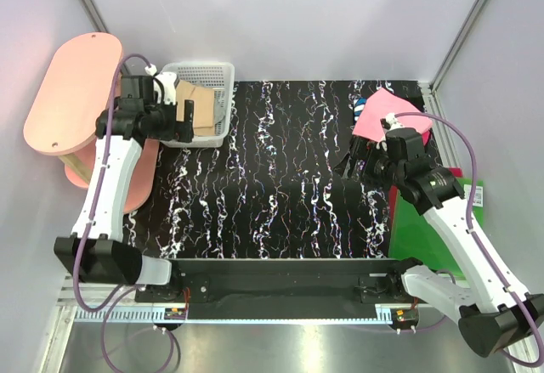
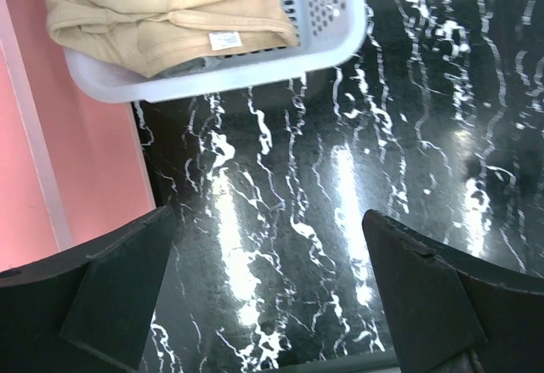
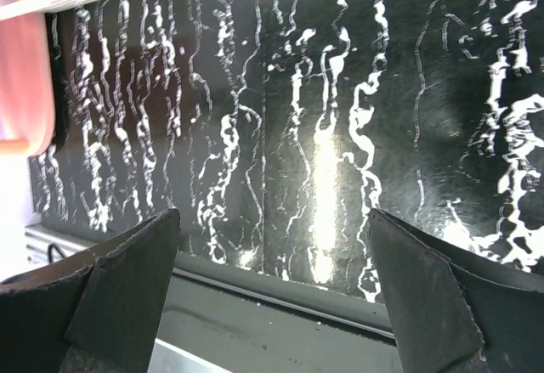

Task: Fold and stack the t-shirts
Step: Grab crumpled tshirt from bin with the left arm

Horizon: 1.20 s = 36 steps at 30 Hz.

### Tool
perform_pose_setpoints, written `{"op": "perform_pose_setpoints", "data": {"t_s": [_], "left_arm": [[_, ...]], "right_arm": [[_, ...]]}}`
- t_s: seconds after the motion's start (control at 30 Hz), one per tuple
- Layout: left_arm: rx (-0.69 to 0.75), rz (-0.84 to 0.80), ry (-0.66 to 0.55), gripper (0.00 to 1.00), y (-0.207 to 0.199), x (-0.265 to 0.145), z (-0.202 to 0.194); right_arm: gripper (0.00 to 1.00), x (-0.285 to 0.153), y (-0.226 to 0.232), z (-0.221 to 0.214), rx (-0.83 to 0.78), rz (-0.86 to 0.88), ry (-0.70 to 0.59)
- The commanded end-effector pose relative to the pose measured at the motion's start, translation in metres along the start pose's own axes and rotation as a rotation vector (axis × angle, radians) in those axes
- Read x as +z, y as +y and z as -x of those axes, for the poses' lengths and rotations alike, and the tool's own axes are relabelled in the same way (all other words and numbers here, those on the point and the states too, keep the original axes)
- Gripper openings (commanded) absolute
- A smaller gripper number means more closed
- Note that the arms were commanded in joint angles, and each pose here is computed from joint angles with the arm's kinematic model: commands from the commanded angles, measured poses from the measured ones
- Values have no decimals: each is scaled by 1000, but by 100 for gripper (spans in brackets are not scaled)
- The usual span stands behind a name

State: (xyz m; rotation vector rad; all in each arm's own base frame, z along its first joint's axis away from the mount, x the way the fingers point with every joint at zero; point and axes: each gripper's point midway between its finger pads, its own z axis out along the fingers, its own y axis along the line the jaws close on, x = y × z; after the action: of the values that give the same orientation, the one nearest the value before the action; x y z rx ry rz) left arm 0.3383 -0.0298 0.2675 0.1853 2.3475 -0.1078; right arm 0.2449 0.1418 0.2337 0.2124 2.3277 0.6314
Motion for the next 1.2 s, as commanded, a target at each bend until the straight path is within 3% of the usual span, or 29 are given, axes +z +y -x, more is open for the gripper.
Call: {"op": "perform_pose_setpoints", "data": {"t_s": [0.0, 0.23, 0.43, 0.7, 0.97, 1.17], "left_arm": [[41, 86, -47, 99, 19, 20, 32], [90, 290, -7, 98, 72, 94, 89], [23, 331, 3, 98, 102, 158, 113], [-39, 345, 166, 94, 125, 223, 58], [-49, 382, 209, 76, 144, 242, 34], [-37, 416, 231, 71, 152, 251, 25]], "right_arm": [[100, -3, 15, 2, -8, 87, -27], [100, -5, 12, -1, -17, 62, -33], [100, -8, 7, -4, -16, 42, -34], [98, -8, -9, -20, -2, -7, -7], [94, -4, -15, -33, 13, -13, 24], [91, -7, -13, -40, 21, 19, 33]]}}
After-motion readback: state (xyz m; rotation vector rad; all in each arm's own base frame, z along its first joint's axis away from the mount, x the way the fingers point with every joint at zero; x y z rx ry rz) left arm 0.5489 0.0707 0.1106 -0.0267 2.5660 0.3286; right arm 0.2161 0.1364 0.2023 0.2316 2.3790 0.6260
